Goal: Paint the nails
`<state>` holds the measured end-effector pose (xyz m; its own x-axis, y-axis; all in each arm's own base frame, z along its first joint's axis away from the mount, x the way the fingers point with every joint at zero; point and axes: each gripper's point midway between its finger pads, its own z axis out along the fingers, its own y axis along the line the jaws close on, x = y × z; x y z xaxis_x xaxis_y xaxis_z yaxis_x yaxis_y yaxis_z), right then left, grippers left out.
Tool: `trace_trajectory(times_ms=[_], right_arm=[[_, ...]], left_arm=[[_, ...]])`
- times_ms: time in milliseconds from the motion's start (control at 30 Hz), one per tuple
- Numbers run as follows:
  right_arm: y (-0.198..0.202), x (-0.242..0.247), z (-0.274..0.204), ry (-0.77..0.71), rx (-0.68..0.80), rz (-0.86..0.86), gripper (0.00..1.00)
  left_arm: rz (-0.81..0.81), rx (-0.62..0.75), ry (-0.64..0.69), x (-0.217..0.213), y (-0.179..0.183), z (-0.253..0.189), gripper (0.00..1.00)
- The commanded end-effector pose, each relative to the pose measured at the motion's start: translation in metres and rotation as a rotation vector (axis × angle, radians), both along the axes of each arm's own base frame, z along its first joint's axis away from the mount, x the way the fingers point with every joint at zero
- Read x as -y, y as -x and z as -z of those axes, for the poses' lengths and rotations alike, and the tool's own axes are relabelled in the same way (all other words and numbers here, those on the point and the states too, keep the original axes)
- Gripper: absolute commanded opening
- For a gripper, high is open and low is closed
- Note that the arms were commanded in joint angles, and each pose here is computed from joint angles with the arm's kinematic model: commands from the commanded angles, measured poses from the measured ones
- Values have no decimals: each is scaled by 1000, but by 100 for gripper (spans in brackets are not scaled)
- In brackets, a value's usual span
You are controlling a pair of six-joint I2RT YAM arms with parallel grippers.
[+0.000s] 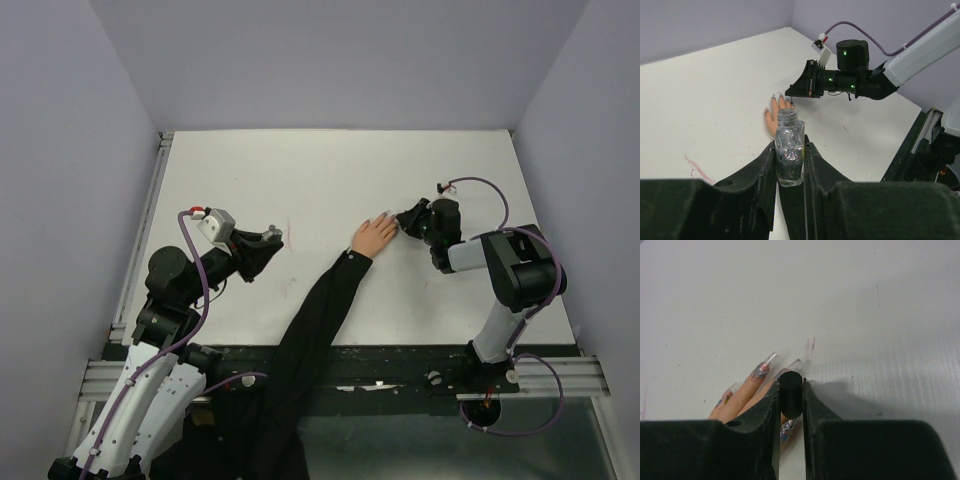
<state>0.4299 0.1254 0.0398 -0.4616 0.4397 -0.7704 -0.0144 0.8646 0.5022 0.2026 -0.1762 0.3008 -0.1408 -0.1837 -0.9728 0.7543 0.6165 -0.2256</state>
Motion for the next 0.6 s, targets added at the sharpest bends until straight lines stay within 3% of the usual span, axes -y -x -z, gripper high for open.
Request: trace_trajectory(times_ms=[0,567], right_arm=[[-3,3,-5,30,11,23,1],[-6,8,-3,56,10,69,1]], left_arm=[[8,75,18,0,5,-23,0],[7,72,17,0,5,-23,0]])
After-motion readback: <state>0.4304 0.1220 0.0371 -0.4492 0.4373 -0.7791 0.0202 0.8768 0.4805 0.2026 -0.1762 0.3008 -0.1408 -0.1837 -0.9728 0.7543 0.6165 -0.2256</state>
